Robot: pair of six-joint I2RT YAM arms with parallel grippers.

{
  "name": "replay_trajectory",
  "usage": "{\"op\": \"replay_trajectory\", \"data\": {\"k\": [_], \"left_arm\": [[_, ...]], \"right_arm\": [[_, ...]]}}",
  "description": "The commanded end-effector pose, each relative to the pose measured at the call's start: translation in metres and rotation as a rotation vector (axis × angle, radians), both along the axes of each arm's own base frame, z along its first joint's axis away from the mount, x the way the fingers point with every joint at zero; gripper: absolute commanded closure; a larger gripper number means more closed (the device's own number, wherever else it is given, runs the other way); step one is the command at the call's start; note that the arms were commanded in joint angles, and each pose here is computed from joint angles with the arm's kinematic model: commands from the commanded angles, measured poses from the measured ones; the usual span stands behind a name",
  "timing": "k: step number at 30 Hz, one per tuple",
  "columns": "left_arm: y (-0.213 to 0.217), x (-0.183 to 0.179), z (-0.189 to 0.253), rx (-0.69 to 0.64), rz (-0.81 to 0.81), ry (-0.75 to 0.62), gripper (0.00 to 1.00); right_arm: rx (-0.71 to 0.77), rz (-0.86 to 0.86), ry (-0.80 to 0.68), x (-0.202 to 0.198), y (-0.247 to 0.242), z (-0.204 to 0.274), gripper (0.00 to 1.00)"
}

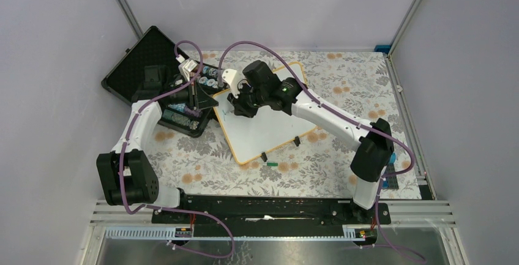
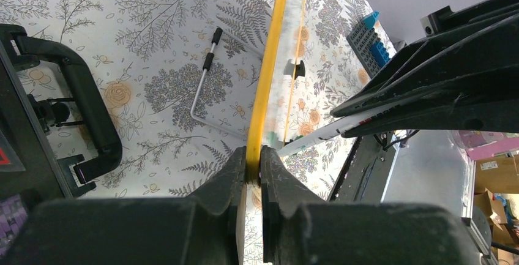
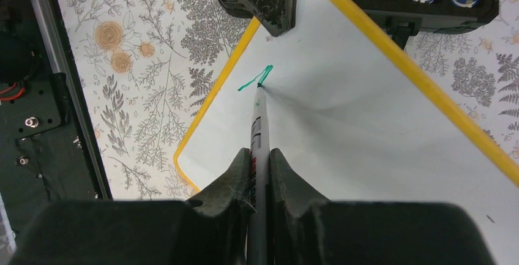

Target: Write a sentence on the whiteboard

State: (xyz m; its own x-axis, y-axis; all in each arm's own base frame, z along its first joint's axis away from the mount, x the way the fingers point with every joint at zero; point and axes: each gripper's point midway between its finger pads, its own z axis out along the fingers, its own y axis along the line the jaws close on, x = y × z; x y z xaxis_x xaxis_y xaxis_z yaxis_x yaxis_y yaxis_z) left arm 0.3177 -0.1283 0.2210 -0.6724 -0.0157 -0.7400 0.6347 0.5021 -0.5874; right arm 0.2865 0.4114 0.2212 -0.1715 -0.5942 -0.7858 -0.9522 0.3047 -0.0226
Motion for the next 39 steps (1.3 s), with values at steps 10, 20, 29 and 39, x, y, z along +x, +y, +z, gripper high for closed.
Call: {"op": "replay_trajectory", "data": {"k": [10,20,29,39], "left_arm": [[-0.002,0.001,0.009,0.028,-0.016,-0.099,1.00],[-0.002,0.001,0.010,0.028,-0.016,-0.103,1.00],[-0.002,0.001,0.009,0.030,-0.015,-0.102,1.00],[-0.001,0.002,0.009,0.030,-0.013,-0.100,1.00]], "right_arm": [[-0.023,-0.017,-0.025,0.000,-0.016,-0.002,1.00],[0.014,-0.052,-0.058,0.016,-0.016,0.020,1.00],[0.041,-0.081,-0.070,0.028,-0.018,0.032,1.00],[0.030,-0.079,-0.060,0.028,-0.021,0.026,1.00]]}}
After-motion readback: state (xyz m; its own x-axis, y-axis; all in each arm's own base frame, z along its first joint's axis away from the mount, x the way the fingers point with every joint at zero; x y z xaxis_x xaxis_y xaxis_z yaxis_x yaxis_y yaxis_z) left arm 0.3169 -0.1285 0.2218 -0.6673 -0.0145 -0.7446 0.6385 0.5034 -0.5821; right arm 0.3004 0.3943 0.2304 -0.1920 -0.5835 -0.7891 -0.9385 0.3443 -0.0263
